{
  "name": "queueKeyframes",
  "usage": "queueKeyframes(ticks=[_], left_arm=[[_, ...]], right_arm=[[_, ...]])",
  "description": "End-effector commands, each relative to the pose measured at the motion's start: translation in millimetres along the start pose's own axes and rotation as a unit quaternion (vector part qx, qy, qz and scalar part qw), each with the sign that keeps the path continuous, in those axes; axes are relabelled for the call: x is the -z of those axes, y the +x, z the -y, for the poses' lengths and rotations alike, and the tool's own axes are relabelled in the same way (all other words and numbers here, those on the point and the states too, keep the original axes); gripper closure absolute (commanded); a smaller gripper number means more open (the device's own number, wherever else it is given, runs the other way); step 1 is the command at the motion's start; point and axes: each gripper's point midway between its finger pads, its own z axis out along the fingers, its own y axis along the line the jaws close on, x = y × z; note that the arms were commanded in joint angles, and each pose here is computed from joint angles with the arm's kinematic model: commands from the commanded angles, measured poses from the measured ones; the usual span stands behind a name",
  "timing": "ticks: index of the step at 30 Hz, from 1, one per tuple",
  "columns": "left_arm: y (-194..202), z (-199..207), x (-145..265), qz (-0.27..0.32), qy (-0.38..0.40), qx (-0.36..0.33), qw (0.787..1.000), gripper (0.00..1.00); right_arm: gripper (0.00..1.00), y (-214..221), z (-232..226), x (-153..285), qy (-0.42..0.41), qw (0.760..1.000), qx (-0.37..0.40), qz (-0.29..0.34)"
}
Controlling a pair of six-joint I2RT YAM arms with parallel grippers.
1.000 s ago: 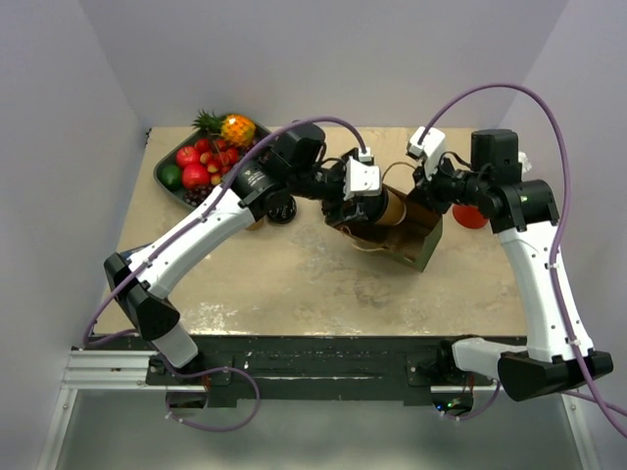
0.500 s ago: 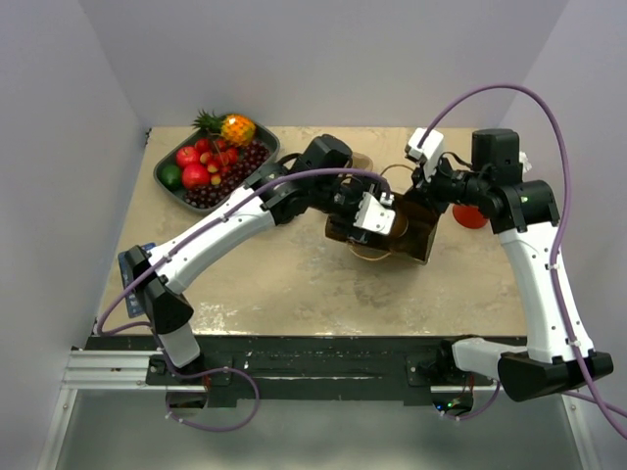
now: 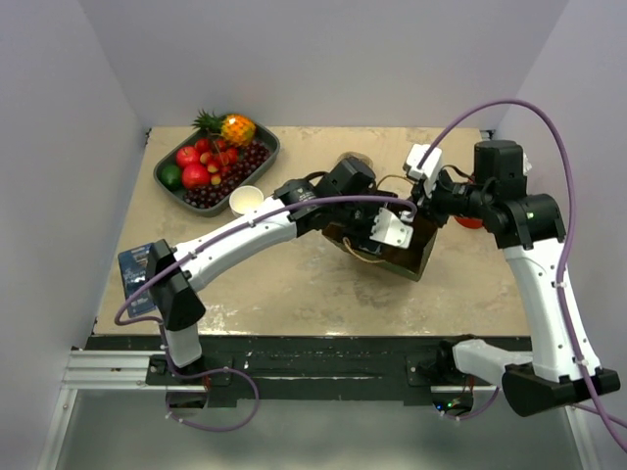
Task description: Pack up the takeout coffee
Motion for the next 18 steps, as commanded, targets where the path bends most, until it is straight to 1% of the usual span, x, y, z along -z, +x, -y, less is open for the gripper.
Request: queueKeyframes(ticks=[1, 3, 8, 10, 12, 18], left_arm=[[6, -14, 6, -0.016, -0.055, -0.023, 0.998, 1.0], [9, -13, 7, -0.026, -0.061, -0.049, 0.997, 1.0], [24, 0, 1, -0.052, -0.055, -0.069, 0.995, 1.0], [26, 3, 1, -0.053, -0.061, -0.074, 0.994, 1.0], [20, -4, 4, -0.042, -0.083, -0.084, 0.992, 1.0], [20, -5, -1, -0.036, -0.093, -0.101, 0.99, 1.0]], right_arm=[[1.0, -4, -16, 8, -0.019, 0.999, 0.04, 0.019], [1.0, -5, -19, 10, -0.019, 0.998, 0.046, 0.027], [1.0, -16, -20, 14, -0.01, 0.997, 0.056, 0.051], [1.0, -19, -21, 17, -0.004, 0.996, 0.066, 0.062], [1.0, -18, -25, 14, -0.011, 0.995, 0.07, 0.064], [1.0, -15, -44, 7, -0.048, 0.994, 0.084, 0.055]])
